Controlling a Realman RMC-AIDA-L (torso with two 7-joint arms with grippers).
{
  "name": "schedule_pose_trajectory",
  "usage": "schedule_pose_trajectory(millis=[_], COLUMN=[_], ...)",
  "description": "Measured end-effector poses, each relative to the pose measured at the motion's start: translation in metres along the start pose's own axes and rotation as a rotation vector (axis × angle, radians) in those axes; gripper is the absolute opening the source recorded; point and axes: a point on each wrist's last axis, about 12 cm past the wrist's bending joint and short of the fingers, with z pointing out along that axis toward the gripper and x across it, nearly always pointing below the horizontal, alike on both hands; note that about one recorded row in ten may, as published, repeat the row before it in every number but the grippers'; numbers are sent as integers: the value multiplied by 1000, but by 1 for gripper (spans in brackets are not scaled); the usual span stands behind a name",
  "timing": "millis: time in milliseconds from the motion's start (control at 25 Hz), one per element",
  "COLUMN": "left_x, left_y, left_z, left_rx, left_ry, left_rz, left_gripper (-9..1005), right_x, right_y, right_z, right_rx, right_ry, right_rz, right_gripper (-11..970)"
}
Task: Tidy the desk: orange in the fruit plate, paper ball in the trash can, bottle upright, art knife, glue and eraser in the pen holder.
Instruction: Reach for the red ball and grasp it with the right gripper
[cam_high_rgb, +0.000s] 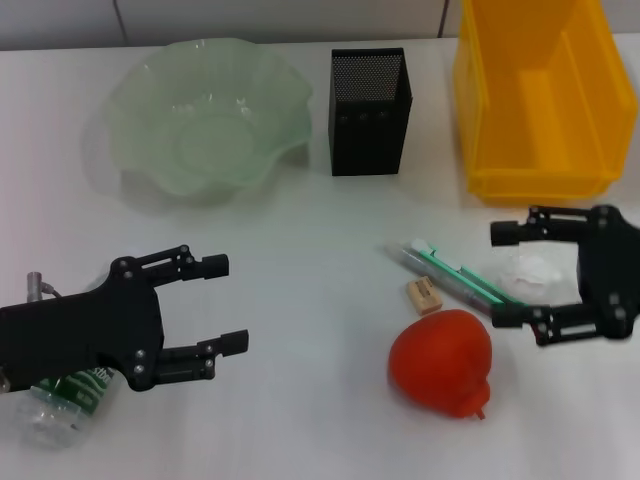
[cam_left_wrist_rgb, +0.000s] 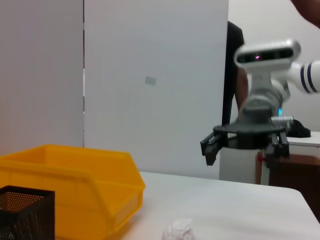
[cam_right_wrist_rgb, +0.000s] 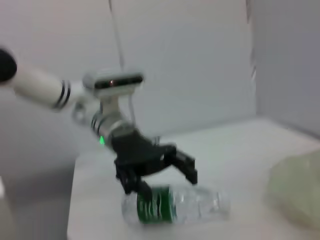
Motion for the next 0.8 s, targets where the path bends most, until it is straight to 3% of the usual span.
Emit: schedule_pose_trajectory(millis=[160, 320, 480, 800], left_x=[2, 4, 7, 8], left_y=[-2, -4, -5, -5], left_z=[-2, -4, -4, -5], left_rx=[-8, -18, -28, -41], left_ry=[0, 1, 2, -5], left_rz=[-1, -3, 0, 15], left_gripper=[780, 779, 779, 777], right_x=[-53, -84, -89, -71], right_y=[-11, -17, -19, -19], right_z=[14, 40, 62, 97], right_rx=[-31, -16, -32, -76], right_ry=[271, 584, 751, 845], right_rz=[-24, -19, -8, -33], right_gripper=[825, 825, 825, 826])
